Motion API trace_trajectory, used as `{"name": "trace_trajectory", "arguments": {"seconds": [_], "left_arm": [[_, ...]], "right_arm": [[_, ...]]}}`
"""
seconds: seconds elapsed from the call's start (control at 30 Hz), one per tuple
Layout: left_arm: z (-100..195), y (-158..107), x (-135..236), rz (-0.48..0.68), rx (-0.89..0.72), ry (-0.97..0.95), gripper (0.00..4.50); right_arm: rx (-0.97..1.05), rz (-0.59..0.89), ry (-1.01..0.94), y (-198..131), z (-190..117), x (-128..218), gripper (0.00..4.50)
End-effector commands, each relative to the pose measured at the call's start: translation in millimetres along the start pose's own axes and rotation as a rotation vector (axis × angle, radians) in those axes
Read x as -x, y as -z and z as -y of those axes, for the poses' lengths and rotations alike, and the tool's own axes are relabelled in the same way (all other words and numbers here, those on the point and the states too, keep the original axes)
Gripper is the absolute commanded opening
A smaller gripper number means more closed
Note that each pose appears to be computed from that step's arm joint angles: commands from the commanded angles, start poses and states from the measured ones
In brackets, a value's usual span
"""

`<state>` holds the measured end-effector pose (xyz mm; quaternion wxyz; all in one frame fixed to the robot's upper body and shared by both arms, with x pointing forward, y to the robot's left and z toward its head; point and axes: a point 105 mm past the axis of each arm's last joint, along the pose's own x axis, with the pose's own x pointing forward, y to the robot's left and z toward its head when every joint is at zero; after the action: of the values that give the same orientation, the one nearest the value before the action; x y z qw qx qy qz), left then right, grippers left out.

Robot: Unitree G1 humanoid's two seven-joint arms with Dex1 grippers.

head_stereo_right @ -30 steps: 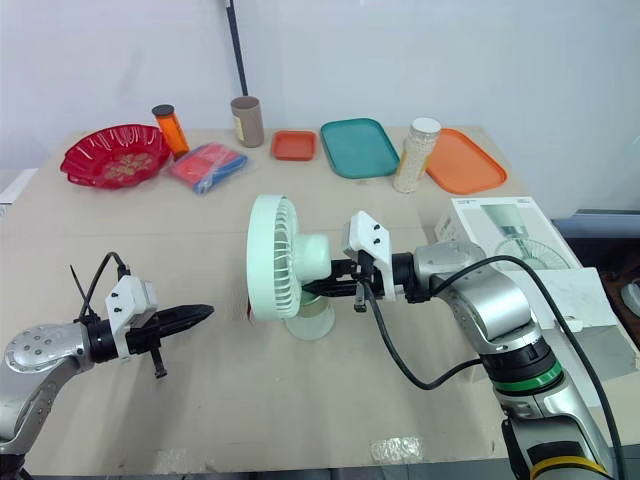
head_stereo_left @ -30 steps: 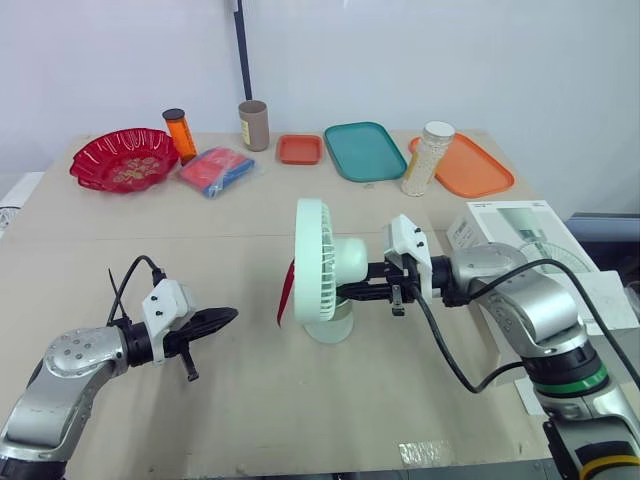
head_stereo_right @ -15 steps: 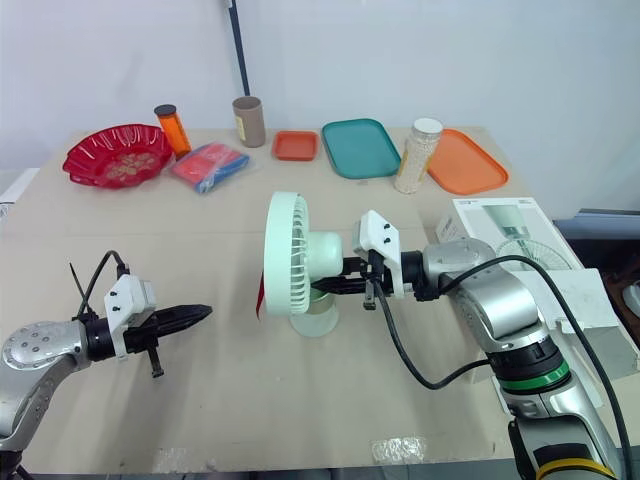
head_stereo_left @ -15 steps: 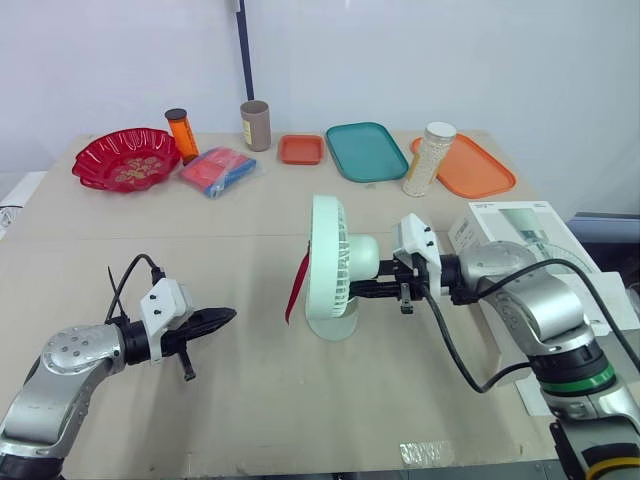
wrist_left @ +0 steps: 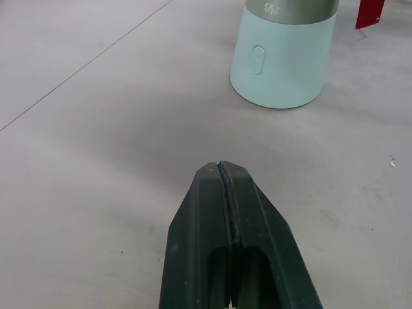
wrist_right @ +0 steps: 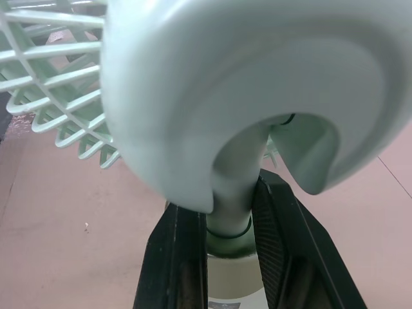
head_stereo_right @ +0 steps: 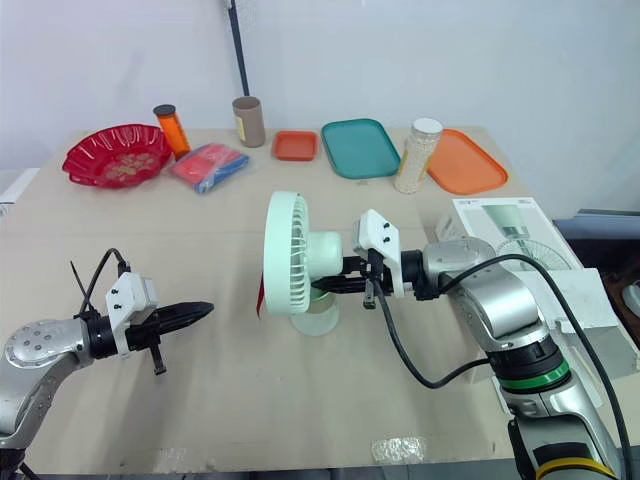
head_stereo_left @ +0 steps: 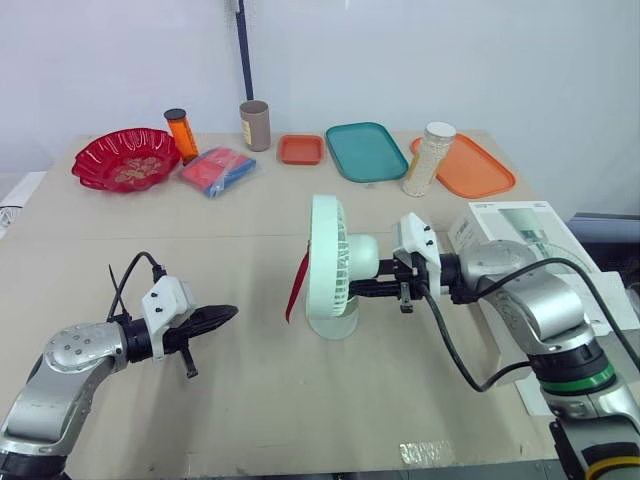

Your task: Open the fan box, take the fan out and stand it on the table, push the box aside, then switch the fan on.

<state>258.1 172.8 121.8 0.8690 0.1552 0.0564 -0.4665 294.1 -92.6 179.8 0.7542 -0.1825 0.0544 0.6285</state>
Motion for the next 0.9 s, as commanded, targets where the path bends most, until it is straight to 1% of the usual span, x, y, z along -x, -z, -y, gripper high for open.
{"name": "trace_trajectory", "arguments": {"seconds": [0.03, 0.2, 0.3, 0.67, 0.9], "left_arm": [[-4, -7, 6, 0.015, -0.034, -0.016, 0.01], [-1, -8, 1, 0.025, -0.028, -0.009, 0.01], [0, -8, -1, 0.027, -0.028, -0.006, 0.01], [-2, -10, -4, 0.032, -0.038, 0.014, 0.01], [-1, -10, -3, 0.031, -0.038, 0.014, 0.01]], "right_arm": [[0.050, 0.022, 0.035, -22, 5, 16, 0.40], [0.041, 0.047, 0.034, -34, 4, 20, 0.40], [0.031, 0.054, 0.045, -35, 5, 20, 0.40], [0.004, 0.022, 0.071, -11, 5, 14, 0.40], [0.010, 0.008, 0.067, -4, 2, 16, 0.40]]}}
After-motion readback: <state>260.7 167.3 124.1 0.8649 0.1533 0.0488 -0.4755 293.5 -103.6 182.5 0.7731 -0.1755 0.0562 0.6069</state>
